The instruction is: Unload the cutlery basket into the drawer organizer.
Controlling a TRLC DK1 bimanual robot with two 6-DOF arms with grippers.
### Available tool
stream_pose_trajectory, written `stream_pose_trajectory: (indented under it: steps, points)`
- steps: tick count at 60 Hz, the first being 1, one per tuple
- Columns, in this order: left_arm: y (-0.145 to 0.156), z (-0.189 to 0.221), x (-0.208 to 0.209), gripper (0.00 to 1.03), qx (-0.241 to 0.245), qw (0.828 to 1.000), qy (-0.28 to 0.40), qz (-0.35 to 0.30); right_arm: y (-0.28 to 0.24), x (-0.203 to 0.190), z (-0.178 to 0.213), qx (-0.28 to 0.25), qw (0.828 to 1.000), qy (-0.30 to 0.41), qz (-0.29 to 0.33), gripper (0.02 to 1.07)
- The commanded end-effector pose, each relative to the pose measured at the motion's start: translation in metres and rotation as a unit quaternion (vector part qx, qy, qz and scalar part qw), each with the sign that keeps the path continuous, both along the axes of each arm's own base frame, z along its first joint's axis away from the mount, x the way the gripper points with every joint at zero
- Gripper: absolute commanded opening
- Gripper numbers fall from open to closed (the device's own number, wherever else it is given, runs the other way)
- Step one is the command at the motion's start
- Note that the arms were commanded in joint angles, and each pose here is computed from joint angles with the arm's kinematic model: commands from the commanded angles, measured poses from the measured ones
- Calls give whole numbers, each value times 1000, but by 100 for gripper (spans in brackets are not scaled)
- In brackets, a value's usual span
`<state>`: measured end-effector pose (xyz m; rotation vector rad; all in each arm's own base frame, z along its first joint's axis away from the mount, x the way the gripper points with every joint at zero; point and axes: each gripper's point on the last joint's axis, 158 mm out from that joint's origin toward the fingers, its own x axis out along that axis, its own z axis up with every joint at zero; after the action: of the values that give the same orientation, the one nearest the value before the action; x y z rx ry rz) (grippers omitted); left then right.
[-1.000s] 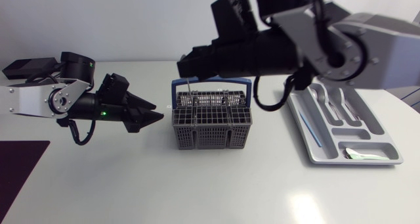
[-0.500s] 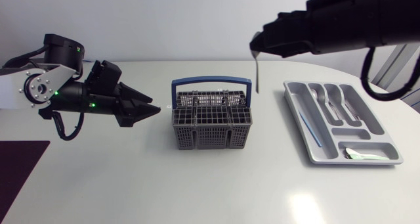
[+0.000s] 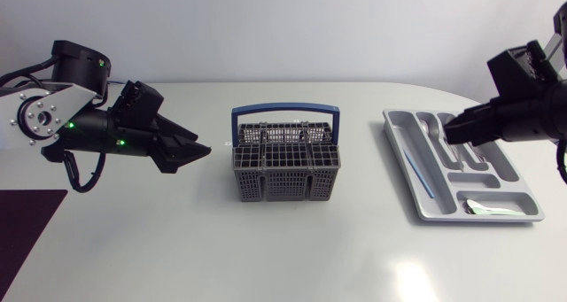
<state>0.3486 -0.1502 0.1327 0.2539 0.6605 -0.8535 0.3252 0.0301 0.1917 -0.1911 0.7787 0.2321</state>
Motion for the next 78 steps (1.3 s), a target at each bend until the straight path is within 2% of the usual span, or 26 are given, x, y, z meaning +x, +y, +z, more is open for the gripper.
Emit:
stream_pose_trajectory:
  steps: [1,22,34,71,74,78]
  points:
    - [1,1,-3,67,0,1000,4,5,-24,-7,-25,-33,999,18,1,9]
    - [2,-3,-2,67,8,1000,7,9,-114,-12,-94,-109,992,50,-36,9]
    - [-2,-5,0,67,13,1000,10,7,-149,-11,-127,-123,989,68,-47,9]
    - [-8,-9,-2,67,19,1000,16,9,-203,3,-191,-157,983,85,-49,11]
    - [-8,-10,-2,67,19,1000,17,9,-206,3,-192,-163,982,86,-52,18]
    - [-8,-11,-2,67,20,1000,17,10,-208,2,-188,-168,981,81,-57,45]
